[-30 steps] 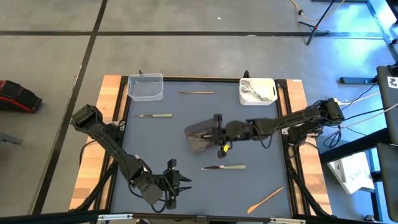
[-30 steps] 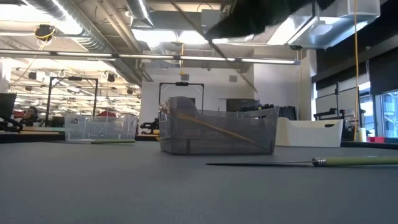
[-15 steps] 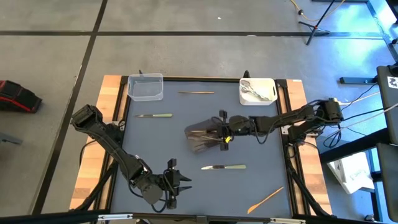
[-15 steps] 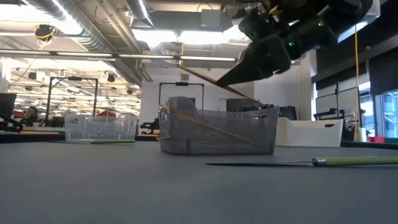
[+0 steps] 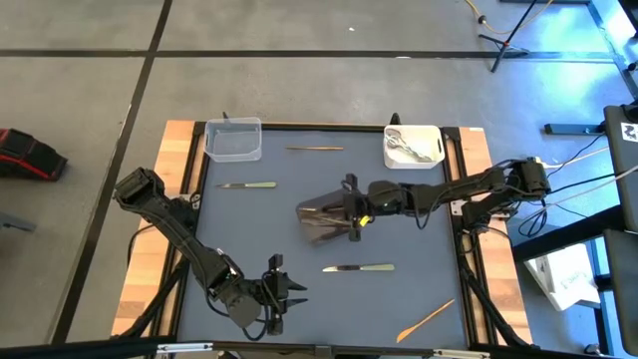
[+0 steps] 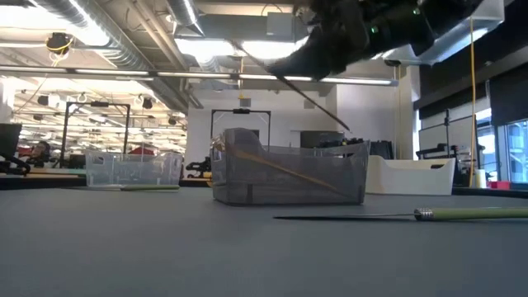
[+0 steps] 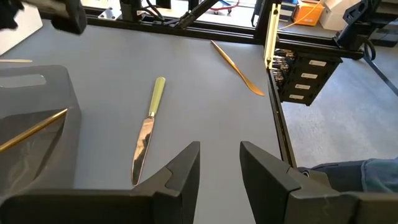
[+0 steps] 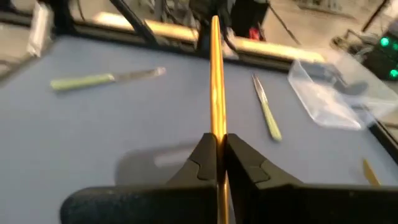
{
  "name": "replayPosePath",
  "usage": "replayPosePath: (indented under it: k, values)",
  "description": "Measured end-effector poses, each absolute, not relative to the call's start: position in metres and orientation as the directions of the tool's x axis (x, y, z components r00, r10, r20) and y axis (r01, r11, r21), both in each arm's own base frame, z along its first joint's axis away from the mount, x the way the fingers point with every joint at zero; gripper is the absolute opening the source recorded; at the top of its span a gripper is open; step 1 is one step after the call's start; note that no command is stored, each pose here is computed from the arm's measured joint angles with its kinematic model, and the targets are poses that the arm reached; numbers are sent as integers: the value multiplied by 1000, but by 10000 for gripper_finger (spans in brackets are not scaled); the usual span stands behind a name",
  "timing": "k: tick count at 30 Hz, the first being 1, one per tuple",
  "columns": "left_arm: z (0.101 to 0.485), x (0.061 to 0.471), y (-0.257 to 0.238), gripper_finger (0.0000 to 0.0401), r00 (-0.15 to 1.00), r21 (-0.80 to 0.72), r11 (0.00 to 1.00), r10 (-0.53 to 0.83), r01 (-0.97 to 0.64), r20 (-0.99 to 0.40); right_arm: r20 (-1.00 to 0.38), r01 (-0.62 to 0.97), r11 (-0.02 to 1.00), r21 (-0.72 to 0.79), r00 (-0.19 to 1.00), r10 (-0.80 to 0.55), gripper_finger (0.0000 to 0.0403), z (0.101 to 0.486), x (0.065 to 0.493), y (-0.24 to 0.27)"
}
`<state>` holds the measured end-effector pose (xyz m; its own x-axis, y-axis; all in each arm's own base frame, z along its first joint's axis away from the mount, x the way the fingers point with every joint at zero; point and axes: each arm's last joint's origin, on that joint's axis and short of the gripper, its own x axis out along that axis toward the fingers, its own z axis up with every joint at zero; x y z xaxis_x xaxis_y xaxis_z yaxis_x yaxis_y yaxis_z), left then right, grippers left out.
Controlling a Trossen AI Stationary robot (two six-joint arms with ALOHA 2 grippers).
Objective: Sort silverware by color (type)
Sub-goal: Put the gold table knife into the black bin
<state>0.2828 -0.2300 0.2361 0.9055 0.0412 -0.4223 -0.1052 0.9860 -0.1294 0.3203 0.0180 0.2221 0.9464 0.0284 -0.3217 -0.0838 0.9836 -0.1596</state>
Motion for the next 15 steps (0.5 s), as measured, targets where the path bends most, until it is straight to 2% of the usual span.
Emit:
replayPosePath:
  k: [4, 9, 15]
  values:
    - [236, 283, -230, 109, 906, -129, 986, 41, -105, -422, -291, -92, 987, -134, 955, 50, 5, 221, 324, 19]
    - [236, 283, -230, 109, 905, -128, 986, 42, -105, -423, -291, -90, 987, -131, 956, 49, 5, 197, 339, 20]
    - [236, 283, -230, 109, 905, -128, 986, 41, -105, -424, -383, -93, 987, -130, 923, 37, 5, 173, 343, 20]
